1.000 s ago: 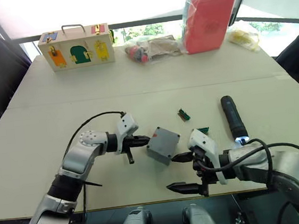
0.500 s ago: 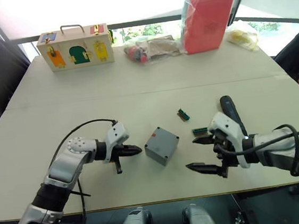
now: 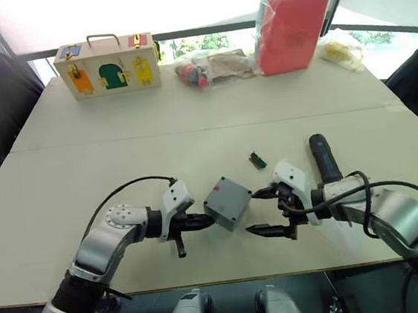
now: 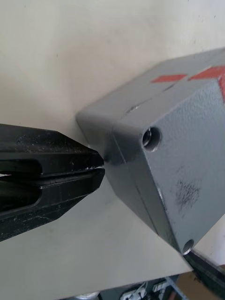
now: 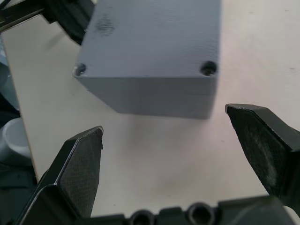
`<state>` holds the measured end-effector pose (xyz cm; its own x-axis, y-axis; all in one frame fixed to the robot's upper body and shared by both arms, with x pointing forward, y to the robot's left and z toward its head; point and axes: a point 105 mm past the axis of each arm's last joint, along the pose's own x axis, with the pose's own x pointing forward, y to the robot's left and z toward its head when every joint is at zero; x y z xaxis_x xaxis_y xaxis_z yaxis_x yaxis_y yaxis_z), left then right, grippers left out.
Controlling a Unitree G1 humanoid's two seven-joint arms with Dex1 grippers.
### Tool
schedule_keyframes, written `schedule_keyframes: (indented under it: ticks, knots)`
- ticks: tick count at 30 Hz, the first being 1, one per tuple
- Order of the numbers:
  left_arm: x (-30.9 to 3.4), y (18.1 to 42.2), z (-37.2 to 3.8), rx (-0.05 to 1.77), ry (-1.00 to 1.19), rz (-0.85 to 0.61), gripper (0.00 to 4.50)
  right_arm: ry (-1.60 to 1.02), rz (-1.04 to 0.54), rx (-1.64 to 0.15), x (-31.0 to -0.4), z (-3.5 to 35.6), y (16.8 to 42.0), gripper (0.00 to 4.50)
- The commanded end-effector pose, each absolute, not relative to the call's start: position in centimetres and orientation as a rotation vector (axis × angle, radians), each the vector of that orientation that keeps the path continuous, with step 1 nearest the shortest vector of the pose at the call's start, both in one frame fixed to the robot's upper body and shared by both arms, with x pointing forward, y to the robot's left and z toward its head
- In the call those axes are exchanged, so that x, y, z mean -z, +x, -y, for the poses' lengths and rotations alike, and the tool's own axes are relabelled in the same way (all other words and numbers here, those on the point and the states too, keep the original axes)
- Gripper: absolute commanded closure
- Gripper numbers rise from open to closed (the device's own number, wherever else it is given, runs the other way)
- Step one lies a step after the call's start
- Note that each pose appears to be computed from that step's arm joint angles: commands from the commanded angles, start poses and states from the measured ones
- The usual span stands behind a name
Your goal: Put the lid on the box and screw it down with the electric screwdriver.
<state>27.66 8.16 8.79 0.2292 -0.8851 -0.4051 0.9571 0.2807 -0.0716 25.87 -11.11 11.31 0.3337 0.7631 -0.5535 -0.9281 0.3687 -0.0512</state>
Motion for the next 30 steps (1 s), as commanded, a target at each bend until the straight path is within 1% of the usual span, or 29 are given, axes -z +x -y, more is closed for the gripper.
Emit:
schedule_keyframes:
  ticks: [1, 7, 17, 22, 26, 30]
  knots:
    - [-10.0, 28.7, -7.9, 1.266, 0.239, -0.329, 4.50, -0.380, -0.452, -1.184, -12.0, 10.2, 24.5, 0.02]
    - [-10.1, 29.2, -7.8, 1.257, 0.245, -0.307, 4.50, -0.350, -0.454, -1.179, -12.1, 9.7, 23.8, 0.02]
    - [-10.2, 29.7, -7.9, 1.248, 0.249, -0.294, 4.50, -0.335, -0.443, -1.142, -12.6, 10.2, 24.4, 0.02]
    - [-10.5, 30.2, -7.6, 1.254, 0.257, -0.271, 4.50, -0.334, -0.440, -1.102, -12.8, 10.9, 24.6, 0.02]
    - [-10.6, 30.0, -7.7, 1.274, 0.269, -0.271, 4.50, -0.350, -0.454, -1.066, -12.8, 12.1, 24.4, 0.02]
    - [-10.5, 29.4, -9.4, 1.282, 0.284, -0.314, 4.50, -0.352, -0.449, -1.029, -14.0, 13.4, 24.1, 0.02]
